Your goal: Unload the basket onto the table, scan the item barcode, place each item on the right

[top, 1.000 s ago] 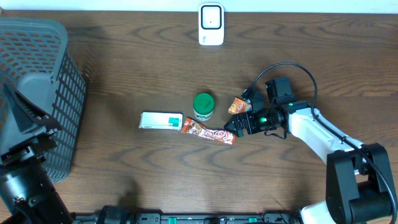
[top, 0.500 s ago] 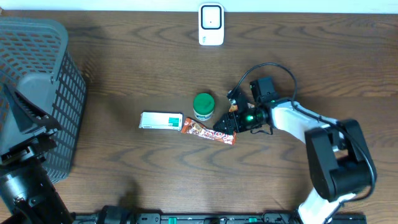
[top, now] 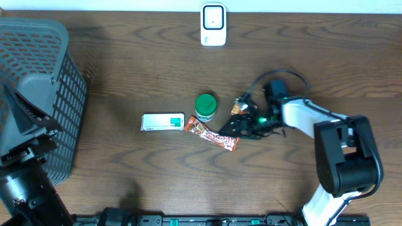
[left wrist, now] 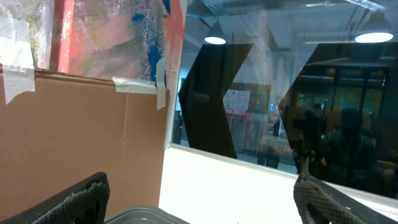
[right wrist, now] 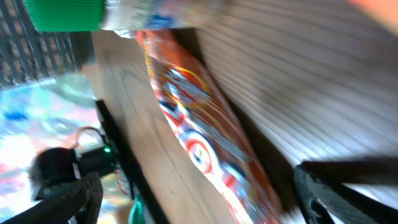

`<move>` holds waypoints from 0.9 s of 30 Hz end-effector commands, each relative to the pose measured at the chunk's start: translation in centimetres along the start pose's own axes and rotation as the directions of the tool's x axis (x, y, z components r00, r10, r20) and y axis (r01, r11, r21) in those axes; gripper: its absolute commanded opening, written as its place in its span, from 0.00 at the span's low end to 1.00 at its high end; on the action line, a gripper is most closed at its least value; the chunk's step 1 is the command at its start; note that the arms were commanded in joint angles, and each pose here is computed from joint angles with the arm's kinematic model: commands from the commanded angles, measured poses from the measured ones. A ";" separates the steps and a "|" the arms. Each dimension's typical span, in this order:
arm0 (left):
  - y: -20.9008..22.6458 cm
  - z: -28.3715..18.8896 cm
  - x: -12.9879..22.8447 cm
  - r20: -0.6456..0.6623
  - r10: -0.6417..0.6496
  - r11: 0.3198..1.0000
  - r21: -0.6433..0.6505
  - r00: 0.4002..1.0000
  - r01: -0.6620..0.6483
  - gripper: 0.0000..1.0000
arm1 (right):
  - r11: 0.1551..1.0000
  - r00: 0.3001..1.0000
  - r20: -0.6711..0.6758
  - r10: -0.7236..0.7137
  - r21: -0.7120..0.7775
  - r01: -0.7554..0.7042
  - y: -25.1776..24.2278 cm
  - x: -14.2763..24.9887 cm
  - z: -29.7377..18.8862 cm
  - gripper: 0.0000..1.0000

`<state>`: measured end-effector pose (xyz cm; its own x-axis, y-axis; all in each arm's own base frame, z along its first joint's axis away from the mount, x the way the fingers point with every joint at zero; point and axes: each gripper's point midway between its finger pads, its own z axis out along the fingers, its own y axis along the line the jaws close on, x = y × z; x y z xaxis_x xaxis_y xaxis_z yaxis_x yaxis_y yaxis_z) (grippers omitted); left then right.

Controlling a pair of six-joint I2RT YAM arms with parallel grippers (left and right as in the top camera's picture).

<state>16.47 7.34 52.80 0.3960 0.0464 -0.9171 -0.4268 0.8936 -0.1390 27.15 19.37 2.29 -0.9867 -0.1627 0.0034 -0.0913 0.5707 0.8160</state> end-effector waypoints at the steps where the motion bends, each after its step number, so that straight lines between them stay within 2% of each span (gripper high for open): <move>1: 0.6 -0.3 -0.9 0.021 0.001 1.000 -0.016 1.000 -0.001 0.95 | 0.921 0.978 -0.031 0.205 0.345 -0.182 -10.0 3.8 -1.0 0.95; 6: 0.6 -0.3 -0.9 0.021 0.001 1.000 -0.016 1.000 -0.001 0.95 | 0.916 0.969 -0.030 0.246 0.333 -0.223 -10.1 4.3 -1.6 0.91; 16: 0.6 -0.3 -1.0 0.024 0.000 1.000 -0.017 1.000 0.001 0.95 | 0.890 0.980 -0.106 0.171 0.443 -0.107 -9.5 5.1 1.2 0.91; 19: 0.6 -0.3 -1.0 0.023 0.004 1.000 -0.017 1.000 -0.004 0.95 | 0.880 0.977 -0.143 0.158 0.469 -0.073 -9.3 5.8 1.9 0.85; 21: 0.6 -0.3 -1.0 0.024 0.016 1.000 -0.017 1.000 -0.015 0.95 | 0.868 0.975 -0.147 0.165 0.491 -0.073 -9.5 6.1 2.0 0.71; 22: 0.6 -0.3 -1.0 0.024 0.018 1.000 -0.017 1.000 -0.018 0.95 | 0.861 0.974 -0.144 0.172 0.503 -0.077 -9.6 6.2 2.0 0.56; 24: 0.6 -0.3 -1.0 0.024 0.018 1.000 -0.017 1.000 -0.018 0.95 | 0.850 0.973 -0.140 0.182 0.520 -0.084 -9.9 6.3 1.9 0.12; 25: 0.6 -0.3 -1.0 0.024 0.018 1.000 -0.017 1.000 -0.018 0.95 | 0.846 0.973 -0.135 0.188 0.525 -0.091 -9.9 6.3 1.8 0.01; 27: 0.6 -0.3 -1.0 0.024 0.018 1.000 -0.017 1.000 -0.018 0.95 | 0.845 0.973 -0.131 0.188 0.526 -0.092 -10.0 6.2 1.8 0.01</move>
<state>16.45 7.35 52.85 0.3937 0.0560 -0.9175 -0.4308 0.8930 -0.1303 23.93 19.85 -0.54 -0.9710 -0.2024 0.1269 -0.0535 0.7020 0.7101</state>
